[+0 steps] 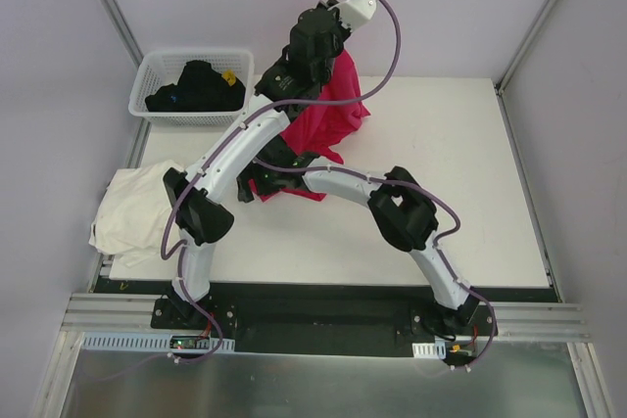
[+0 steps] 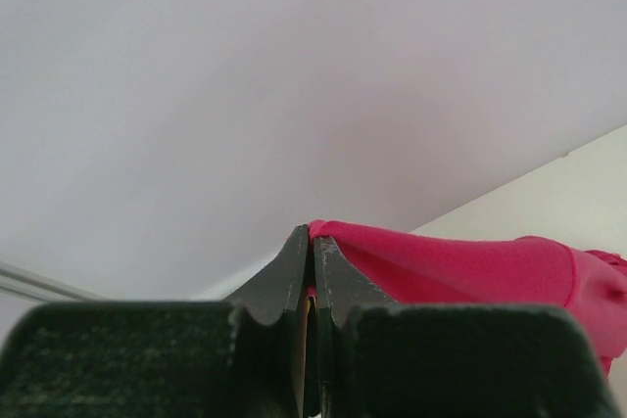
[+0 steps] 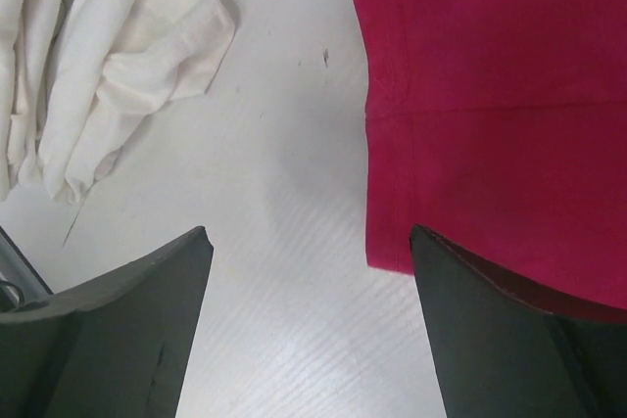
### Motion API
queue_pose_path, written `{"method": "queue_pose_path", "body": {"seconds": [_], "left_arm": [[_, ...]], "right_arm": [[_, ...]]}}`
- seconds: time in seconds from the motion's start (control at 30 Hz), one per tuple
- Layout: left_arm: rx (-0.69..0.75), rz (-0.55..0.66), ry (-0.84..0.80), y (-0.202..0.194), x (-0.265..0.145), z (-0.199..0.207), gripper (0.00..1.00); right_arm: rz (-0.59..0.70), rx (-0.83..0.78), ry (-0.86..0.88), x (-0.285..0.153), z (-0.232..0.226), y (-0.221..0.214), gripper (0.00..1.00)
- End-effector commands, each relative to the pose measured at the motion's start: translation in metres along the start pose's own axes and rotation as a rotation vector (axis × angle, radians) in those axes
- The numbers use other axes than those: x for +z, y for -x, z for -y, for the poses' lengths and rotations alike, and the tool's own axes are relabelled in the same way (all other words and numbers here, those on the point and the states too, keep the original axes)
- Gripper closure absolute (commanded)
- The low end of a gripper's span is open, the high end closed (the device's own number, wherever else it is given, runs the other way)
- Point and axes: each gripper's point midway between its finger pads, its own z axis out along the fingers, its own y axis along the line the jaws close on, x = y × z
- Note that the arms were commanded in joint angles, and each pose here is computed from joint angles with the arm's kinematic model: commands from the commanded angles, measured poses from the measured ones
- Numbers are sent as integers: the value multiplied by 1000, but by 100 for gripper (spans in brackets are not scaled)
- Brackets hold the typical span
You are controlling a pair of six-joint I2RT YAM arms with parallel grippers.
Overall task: Fold and stack the t-shirts
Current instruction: Flatten out the tshirt
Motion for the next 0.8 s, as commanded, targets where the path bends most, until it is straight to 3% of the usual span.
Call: {"method": "queue_pose_path", "body": {"seconds": [0.0,0.37,0.77], "left_arm": [[-92,80,72,31,-22,-41,100],[-112,81,68,31,-28,-43,100],[-118,80,61,24,-40,-46,100]], "right_arm": [[30,-15,40,8,-13,20,16],[57,39,32,33,7,39,16],[50,246,-90,18,91,8,16]]}}
